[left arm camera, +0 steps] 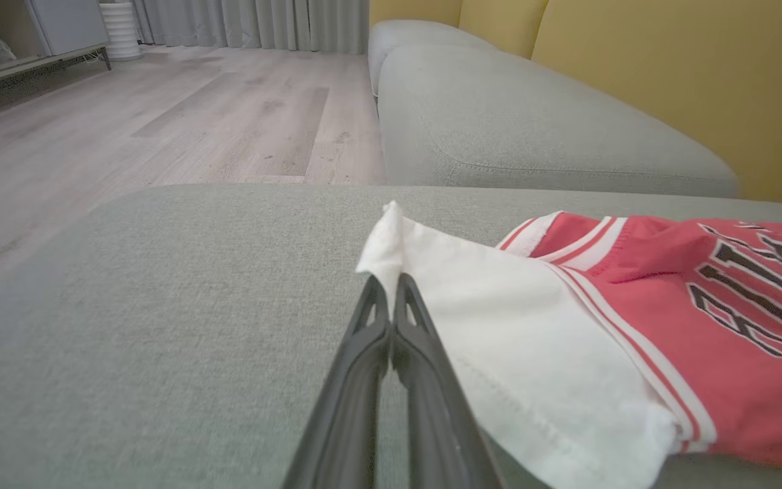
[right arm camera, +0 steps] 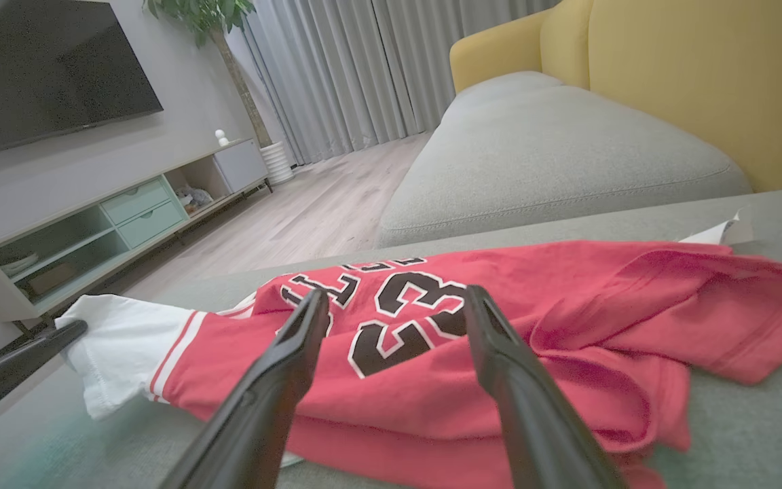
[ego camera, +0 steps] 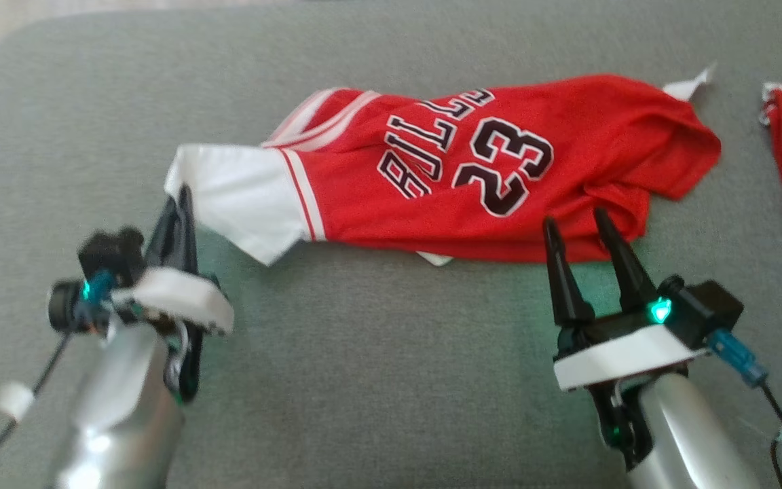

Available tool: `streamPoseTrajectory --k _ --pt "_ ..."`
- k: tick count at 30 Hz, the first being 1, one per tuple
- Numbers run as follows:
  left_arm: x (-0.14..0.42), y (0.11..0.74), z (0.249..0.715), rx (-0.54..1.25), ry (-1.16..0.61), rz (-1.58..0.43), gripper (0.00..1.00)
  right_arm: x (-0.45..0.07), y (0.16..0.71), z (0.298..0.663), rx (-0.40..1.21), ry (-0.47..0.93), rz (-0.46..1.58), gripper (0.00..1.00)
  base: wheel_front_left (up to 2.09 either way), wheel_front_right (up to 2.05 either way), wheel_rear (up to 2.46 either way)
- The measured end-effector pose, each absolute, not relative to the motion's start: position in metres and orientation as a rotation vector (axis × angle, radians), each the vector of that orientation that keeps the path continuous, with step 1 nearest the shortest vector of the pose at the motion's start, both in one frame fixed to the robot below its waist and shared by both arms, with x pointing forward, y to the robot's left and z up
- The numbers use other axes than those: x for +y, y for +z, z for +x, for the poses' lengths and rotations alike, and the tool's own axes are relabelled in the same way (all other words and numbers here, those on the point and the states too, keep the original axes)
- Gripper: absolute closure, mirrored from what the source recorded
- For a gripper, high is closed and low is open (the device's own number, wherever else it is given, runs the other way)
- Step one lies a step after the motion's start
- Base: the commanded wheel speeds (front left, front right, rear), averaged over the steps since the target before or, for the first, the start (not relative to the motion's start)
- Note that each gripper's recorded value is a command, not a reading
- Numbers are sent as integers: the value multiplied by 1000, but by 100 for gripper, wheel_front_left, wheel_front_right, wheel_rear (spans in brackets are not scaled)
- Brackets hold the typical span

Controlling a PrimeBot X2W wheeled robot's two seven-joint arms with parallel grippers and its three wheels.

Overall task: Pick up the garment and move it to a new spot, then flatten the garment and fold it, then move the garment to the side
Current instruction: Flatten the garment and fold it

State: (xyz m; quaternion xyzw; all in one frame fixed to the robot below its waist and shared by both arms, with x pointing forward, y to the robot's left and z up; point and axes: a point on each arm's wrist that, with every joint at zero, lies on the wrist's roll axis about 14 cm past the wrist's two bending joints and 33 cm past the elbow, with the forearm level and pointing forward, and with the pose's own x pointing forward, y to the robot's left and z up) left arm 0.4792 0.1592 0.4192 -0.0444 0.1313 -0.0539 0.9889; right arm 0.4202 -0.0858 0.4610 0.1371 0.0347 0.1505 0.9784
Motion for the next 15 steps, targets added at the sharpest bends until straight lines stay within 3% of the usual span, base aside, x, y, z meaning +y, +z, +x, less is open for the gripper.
streamPoseTrajectory --k 9,10,11,12,15 --pt "160 411 404 320 -106 -120 100 -67 470 408 61 359 278 0 0 0 0" --pt "158 408 396 337 -111 -125 58 -66 472 408 57 362 282 0 0 0 0" --pt "157 409 391 340 -104 -127 9 -65 473 408 56 365 283 0 0 0 0" --pt "159 411 388 330 -89 -126 0 -64 474 408 53 368 282 0 0 0 0" --pt "165 428 392 273 -66 -108 0 -63 475 407 52 369 281 0 0 0 0"
